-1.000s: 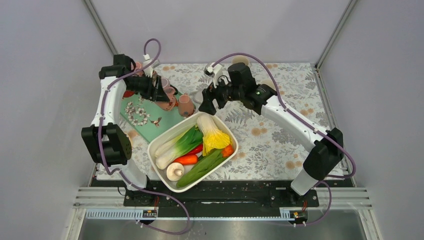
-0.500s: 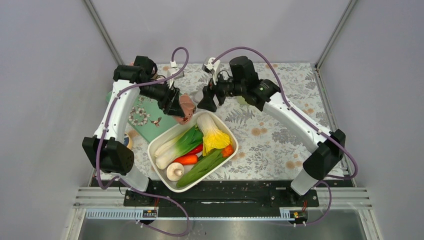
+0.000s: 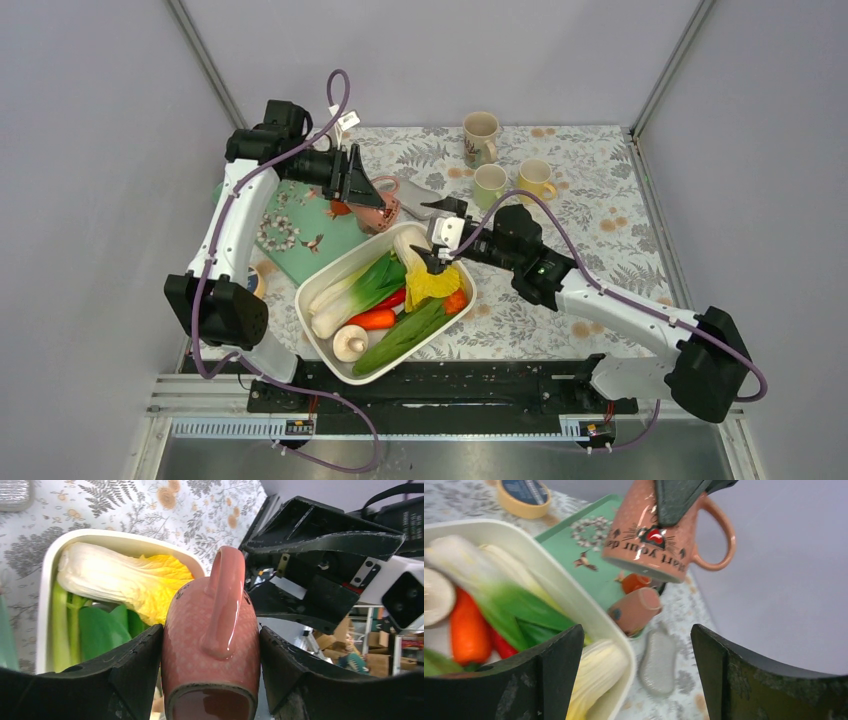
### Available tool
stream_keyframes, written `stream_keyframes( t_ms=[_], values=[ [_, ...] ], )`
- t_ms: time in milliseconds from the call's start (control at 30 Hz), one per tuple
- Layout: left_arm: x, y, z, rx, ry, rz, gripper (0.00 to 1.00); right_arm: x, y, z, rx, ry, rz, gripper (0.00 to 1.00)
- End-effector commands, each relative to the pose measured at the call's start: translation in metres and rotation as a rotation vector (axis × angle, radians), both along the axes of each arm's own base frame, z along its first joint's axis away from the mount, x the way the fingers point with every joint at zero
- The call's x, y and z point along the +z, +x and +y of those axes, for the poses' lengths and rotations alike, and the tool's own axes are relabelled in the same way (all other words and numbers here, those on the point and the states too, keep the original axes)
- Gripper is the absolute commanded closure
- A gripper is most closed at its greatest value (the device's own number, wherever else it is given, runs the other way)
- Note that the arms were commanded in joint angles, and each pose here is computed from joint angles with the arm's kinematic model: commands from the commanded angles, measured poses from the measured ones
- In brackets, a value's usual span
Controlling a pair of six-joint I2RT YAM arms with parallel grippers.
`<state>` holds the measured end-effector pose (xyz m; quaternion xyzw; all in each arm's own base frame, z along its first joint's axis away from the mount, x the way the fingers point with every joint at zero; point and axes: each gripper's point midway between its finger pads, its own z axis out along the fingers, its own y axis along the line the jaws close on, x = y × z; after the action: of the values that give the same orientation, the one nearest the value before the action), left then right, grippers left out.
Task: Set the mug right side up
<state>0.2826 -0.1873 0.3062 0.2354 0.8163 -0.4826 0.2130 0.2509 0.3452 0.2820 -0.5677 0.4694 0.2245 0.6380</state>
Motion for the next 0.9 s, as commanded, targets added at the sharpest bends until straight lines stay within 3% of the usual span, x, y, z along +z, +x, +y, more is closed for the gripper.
stream_keyframes(
  t_ms=[0,567,867],
  values=[
    [0.039,-0.016,-0.015,-0.032,-0.143,0.025,1.0,0.086,0.023,-0.006,-0.119,0.202,-0.391,0.12],
    [0.053,-0.034,-0.037,-0.095,-0.22,0.087,1.0,0.108,0.022,0.01,-0.117,0.247,-0.484,0.15],
    [0.049,-0.03,-0.046,-0.095,-0.242,0.143,1.0,0.119,0.012,0.026,-0.118,0.333,-0.456,0.51]
  ],
)
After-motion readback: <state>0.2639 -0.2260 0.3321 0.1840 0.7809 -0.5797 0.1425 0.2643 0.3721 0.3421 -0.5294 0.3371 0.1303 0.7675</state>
